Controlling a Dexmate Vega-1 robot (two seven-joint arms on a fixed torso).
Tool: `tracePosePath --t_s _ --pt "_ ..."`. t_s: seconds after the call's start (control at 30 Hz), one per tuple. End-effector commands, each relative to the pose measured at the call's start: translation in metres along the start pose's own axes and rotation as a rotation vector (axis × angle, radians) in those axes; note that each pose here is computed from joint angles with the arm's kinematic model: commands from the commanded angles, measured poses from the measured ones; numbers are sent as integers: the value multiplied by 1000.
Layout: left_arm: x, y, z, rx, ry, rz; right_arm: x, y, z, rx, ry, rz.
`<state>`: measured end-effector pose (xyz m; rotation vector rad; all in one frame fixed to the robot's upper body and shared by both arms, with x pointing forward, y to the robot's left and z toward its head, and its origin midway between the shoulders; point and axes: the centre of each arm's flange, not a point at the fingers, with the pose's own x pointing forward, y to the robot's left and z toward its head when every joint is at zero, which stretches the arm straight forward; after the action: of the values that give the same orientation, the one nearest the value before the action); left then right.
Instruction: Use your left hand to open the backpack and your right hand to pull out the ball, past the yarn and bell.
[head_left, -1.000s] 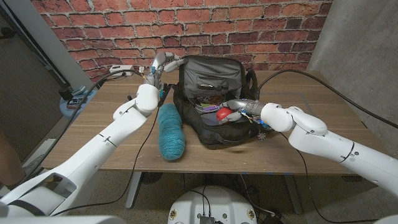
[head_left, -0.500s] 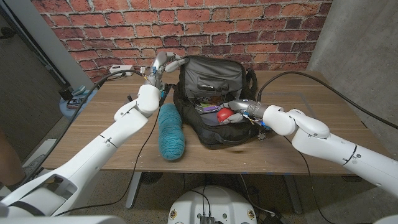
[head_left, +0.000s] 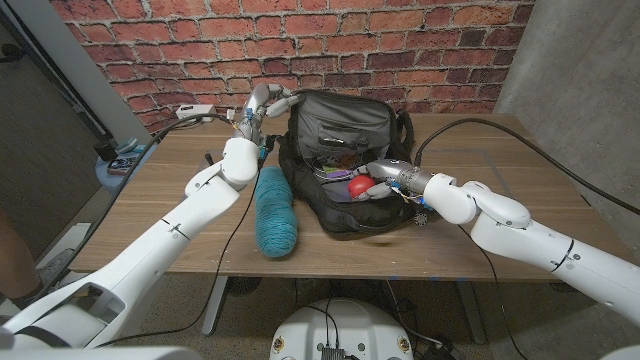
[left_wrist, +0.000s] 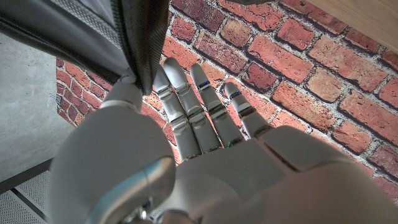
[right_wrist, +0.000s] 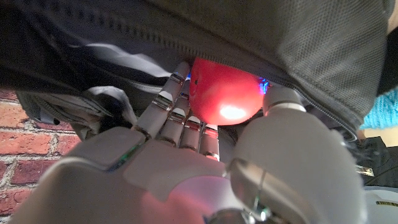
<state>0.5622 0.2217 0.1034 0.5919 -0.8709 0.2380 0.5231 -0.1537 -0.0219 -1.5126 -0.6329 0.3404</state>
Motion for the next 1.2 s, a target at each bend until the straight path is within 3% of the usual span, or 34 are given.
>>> tracePosePath --t_s 0.03,0.87,1.2 --pt "-2 0 -1 -5 -1 8 -2 -3 3 -4 -15 -44" --pt "-2 -1 0 -9 -7 10 -11 -12 12 -15 -35 -72" --pt "-1 -4 1 -16 -15 9 -28 -21 19 1 -27 -88"
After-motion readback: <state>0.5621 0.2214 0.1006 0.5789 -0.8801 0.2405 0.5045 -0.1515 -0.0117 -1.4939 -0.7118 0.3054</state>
